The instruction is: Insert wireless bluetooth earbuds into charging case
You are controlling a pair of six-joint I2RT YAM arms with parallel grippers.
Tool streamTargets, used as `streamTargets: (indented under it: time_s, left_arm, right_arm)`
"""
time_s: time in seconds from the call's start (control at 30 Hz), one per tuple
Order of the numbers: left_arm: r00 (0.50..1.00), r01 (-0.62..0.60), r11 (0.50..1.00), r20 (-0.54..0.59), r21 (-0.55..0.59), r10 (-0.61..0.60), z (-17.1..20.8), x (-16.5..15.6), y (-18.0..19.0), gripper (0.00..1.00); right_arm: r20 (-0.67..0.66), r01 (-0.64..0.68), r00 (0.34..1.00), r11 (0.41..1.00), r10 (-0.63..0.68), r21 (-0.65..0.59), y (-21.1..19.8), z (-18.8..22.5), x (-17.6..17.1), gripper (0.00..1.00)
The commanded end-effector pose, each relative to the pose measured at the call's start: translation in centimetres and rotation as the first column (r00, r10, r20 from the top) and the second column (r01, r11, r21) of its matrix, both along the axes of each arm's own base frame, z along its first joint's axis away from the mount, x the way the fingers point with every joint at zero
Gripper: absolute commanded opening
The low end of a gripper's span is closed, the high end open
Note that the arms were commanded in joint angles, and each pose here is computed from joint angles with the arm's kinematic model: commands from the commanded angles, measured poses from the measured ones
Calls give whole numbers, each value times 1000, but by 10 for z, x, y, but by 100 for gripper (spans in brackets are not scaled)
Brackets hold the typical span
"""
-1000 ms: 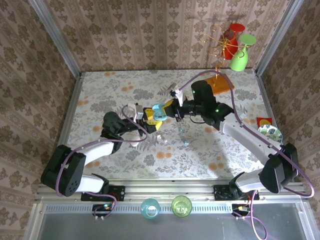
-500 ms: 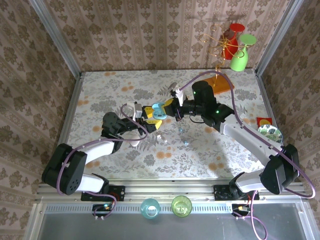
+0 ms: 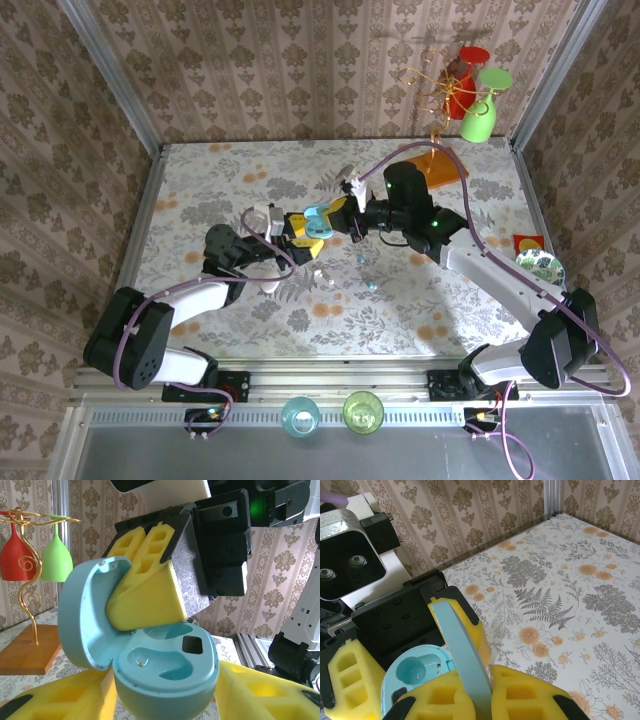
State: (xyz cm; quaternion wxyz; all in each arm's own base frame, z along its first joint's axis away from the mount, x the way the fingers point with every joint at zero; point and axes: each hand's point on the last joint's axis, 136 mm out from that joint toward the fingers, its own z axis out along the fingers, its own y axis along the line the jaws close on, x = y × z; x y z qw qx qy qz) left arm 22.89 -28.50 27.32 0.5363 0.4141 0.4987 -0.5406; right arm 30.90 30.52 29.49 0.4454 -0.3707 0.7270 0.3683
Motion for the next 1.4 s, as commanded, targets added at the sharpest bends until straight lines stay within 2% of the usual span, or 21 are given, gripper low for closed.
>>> streamTargets:
  time_s: [0.0,0.3,0.4,0.43,0.6,0.67,0.87,1.13,1.23,1.3,1.37]
  left_arm:
    - [998,26,999,56,-29,-25,18,-4,-1,52]
    - [998,43,999,56,-24,-41,16,-6,-3,38]
    - [997,43,999,60,-23,-42,16,-6,-3,33]
    - [997,43,999,60,-22,-42,15,-7,-3,32]
    - [998,21,1000,65,-19,-20,11,-3,-2,30]
    - [997,0,1000,72,-20,2,10,0,-1,30]
    - [997,-39,999,73,-19,40,6,9,2,30]
    - [987,-131,991,96,-12,131,-4,23,8,30]
    - [979,-167,986,112,-14,168,-5,29,11,30]
    - [978,-171,985,120,-14,172,-5,30,12,30]
    - [978,-169,986,124,-15,169,-5,29,12,30]
  right_arm:
    - [26,-35,999,999,35,12,6,8,-4,1]
    - [23,-43,999,999,43,18,6,9,-5,2]
    - [20,-42,999,999,41,17,6,8,-5,5]
    - [20,-39,999,999,39,17,6,8,-5,7]
    - [19,-17,1000,999,17,28,4,12,-3,33]
    - [19,-9,1000,999,9,35,3,15,-3,48]
    - [12,24,1000,999,-25,48,-5,24,-7,64]
    - [26,192,981,979,-194,71,-36,34,-7,80]
    - [-29,338,941,939,-337,66,-61,24,3,88]
    - [-113,471,878,882,-465,28,-88,5,14,95]
    - [-211,554,811,832,-545,-22,-113,-20,21,96]
